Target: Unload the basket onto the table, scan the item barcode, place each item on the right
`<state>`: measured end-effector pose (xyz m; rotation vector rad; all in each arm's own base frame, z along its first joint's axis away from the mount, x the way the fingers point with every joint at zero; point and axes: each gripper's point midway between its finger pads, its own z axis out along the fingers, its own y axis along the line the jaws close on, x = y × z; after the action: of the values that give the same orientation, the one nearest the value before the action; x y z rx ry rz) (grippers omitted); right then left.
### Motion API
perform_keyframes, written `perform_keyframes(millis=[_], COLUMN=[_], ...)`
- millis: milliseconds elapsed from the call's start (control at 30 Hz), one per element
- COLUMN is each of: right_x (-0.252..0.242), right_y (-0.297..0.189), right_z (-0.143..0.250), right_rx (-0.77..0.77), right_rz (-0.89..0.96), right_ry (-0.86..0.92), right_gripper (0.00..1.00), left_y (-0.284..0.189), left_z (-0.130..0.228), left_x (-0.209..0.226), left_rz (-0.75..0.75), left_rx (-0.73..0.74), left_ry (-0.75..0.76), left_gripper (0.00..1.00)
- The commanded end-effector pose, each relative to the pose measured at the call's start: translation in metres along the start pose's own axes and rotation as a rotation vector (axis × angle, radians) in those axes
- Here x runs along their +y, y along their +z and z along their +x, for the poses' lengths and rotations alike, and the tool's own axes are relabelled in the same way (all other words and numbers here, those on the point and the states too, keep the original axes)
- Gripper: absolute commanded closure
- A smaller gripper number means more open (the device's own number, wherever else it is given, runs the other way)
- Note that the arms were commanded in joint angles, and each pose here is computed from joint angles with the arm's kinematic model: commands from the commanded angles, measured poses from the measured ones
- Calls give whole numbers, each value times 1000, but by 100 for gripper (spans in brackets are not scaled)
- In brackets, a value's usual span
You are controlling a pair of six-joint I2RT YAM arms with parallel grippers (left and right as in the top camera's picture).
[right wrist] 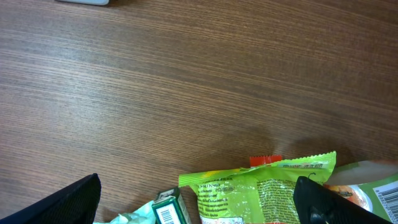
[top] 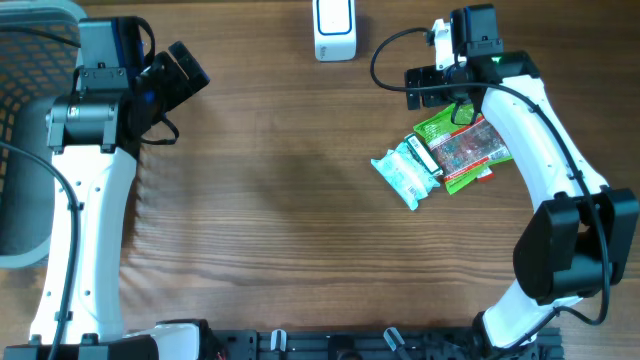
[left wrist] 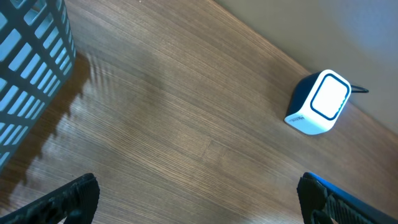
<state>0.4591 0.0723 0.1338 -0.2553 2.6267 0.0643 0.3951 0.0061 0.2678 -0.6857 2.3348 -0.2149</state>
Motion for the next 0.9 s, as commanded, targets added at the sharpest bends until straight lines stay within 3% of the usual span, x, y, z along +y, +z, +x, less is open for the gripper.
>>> perform_keyframes(millis=[0, 167, 300, 567, 867], right_x=[-4, -3, -3, 0, 3], right_y=[1, -16, -102, -244, -329], right_z=[-5, -13, -41, -48, -27], right_rx=[-11, -50, -253, -568, -751], right_rz=[15, 16, 26, 40, 48], right_ry=[-8, -8, -11, -16, -19], right_gripper=[0, 0, 0, 0, 0], left_y=[-9, -9, -9, -9, -9], left_z=[-7, -7, -7, -7, -7], left_x=[-3, -3, -3, -3, -3], left_rz=[17, 17, 17, 17, 17], left_rx=[-26, -26, -26, -26, -26], left_ry=[14, 14, 14, 14, 14], left_gripper=[0, 0, 0, 0, 0])
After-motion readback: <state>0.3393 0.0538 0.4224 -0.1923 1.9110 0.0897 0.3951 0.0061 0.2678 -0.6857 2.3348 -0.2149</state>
